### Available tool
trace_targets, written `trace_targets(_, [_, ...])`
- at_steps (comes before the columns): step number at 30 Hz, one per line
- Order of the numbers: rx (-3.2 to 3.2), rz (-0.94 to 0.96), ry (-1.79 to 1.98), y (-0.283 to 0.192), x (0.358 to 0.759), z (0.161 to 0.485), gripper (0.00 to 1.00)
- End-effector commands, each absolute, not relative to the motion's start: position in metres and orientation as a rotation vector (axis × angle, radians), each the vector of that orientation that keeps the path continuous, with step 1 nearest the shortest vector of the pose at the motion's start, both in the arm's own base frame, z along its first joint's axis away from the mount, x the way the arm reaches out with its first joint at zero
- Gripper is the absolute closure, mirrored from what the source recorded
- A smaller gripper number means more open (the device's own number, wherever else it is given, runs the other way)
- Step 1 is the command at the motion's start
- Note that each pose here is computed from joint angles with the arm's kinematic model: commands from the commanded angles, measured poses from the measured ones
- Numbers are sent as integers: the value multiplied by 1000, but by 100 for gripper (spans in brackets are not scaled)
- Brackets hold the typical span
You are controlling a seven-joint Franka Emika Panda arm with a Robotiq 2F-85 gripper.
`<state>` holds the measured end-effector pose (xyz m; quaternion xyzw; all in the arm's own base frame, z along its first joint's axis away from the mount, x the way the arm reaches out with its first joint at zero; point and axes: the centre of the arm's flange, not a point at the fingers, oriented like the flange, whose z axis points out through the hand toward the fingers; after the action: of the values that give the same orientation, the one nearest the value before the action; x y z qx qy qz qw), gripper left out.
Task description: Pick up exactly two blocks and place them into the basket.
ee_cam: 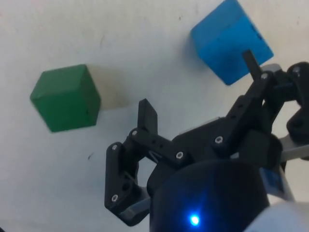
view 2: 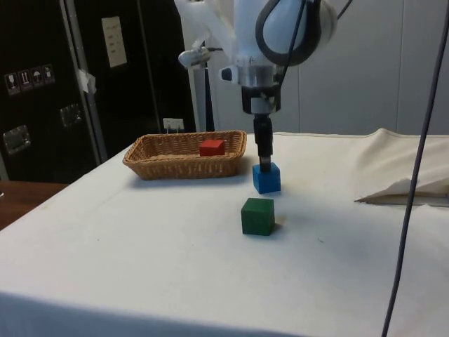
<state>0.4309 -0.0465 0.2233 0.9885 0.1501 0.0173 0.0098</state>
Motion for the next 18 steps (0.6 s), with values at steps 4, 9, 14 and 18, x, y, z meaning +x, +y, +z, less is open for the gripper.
trace_targets(4, [3073,55,477,-45,432,224,0])
trace_targets(9, [3064,54,520,-48,432,223,0])
trace_targets(14, [3055,50,552,-53,433,222,0])
trace_targets(18, [3044,54,579,-63,433,223,0])
